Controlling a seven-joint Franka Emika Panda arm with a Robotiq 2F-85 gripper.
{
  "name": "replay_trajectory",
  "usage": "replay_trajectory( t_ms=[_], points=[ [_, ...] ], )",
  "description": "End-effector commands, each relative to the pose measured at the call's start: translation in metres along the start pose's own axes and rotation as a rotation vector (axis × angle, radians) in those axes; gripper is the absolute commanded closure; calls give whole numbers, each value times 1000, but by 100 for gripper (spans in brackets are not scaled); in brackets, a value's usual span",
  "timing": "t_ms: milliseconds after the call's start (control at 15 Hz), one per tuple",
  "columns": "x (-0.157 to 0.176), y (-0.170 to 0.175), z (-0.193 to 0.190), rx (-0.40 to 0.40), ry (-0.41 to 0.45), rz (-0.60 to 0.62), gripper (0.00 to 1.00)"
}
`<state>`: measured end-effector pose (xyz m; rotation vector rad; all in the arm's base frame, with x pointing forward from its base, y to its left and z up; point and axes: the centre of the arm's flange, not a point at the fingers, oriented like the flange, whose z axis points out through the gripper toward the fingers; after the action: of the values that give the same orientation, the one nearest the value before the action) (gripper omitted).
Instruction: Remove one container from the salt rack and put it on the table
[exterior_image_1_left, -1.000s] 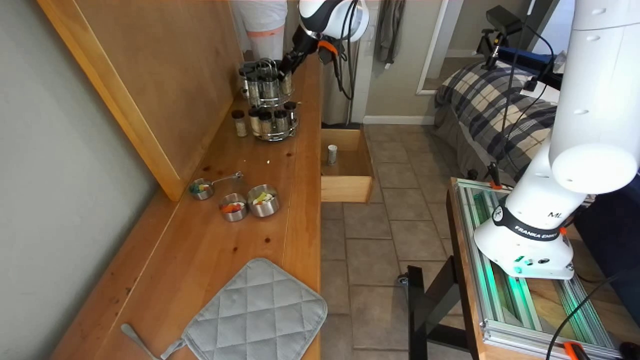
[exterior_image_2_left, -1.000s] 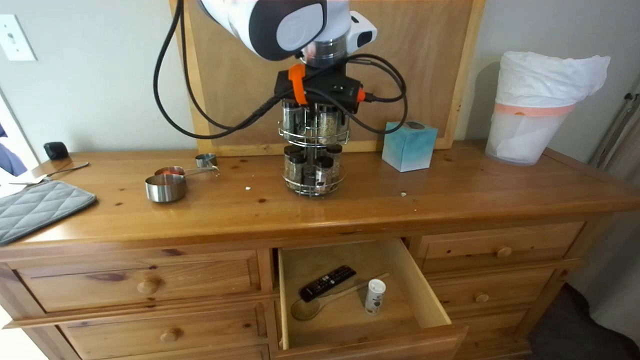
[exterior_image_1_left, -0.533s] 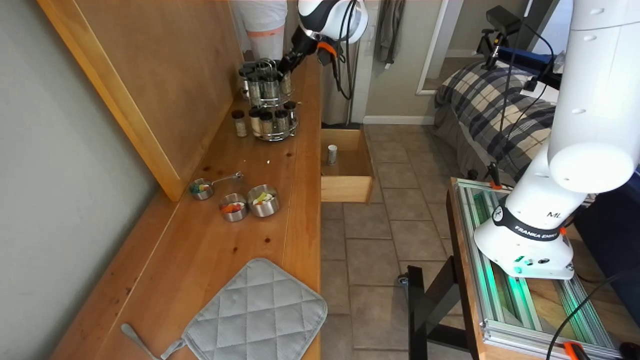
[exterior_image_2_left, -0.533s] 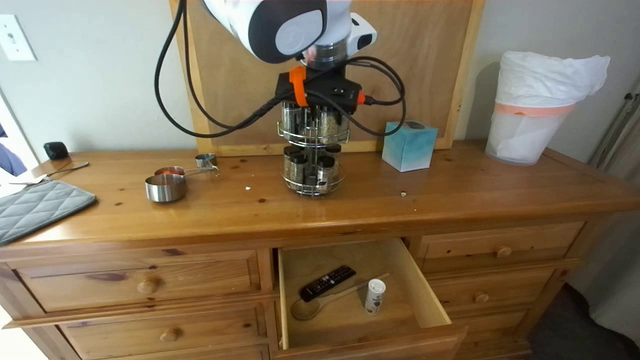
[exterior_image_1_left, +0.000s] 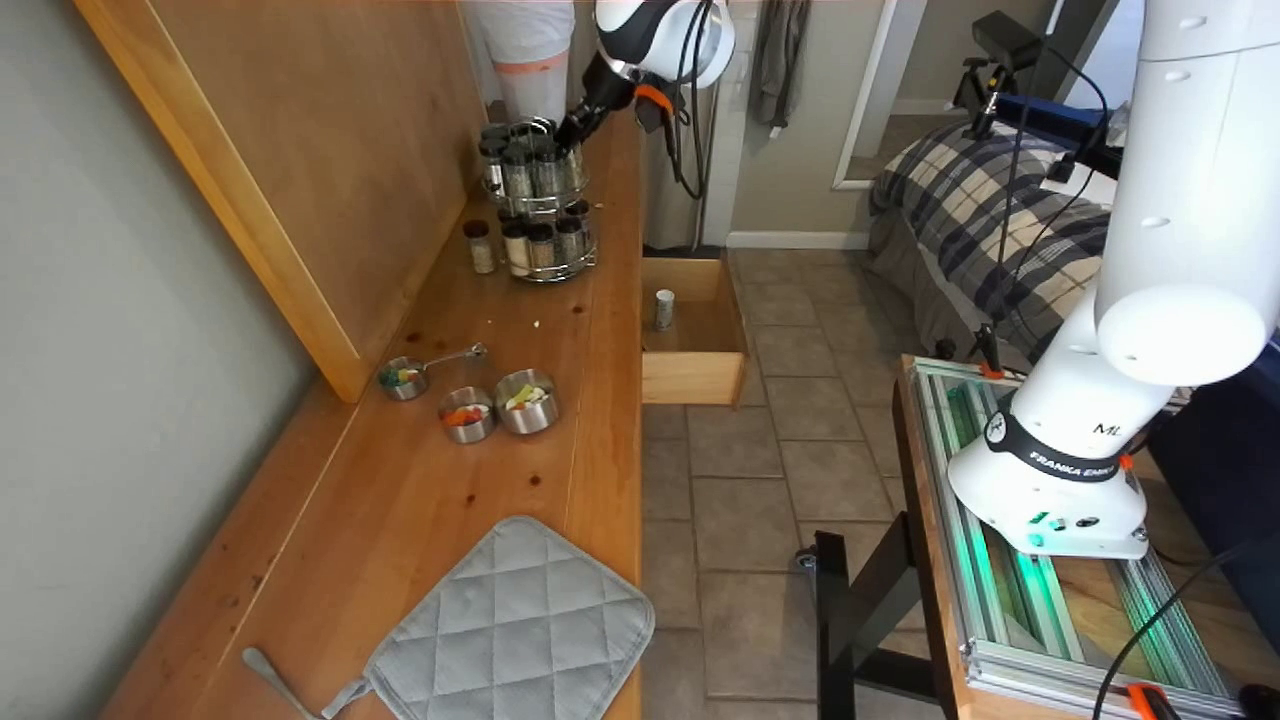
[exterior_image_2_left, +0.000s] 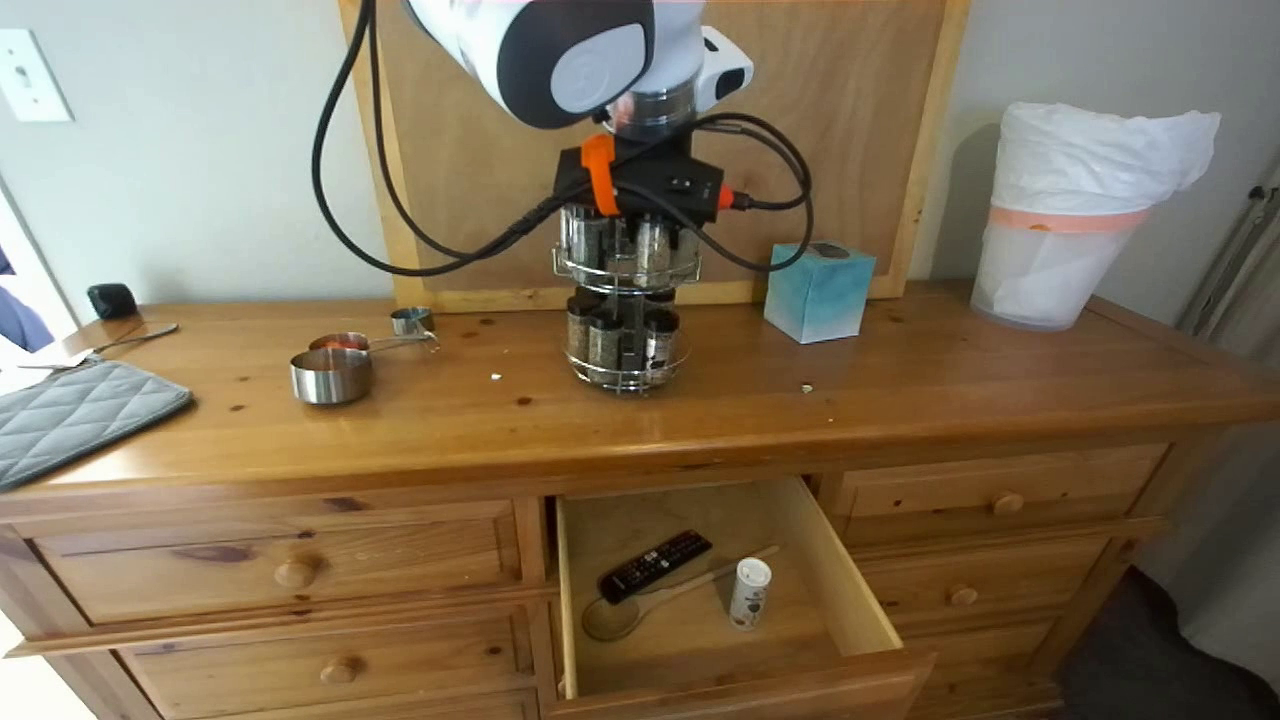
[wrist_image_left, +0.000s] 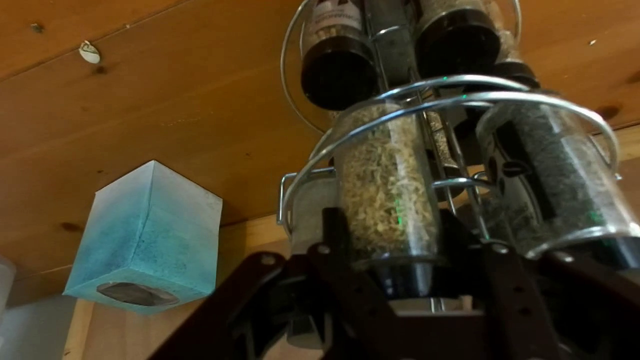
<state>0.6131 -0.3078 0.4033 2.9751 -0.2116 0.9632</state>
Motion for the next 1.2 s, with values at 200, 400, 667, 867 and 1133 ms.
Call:
replay_trajectory(
  t_ms=[200,400,667,867,1133],
  points=[
    [3,9,-19,1,38,5,76],
    [6,9,-33,-1,51,4,76],
    [10,9,-42,16,84,7,76],
    [8,10,-44,31,88,18,76],
    [4,11,-62,22,106,25,76]
  ],
)
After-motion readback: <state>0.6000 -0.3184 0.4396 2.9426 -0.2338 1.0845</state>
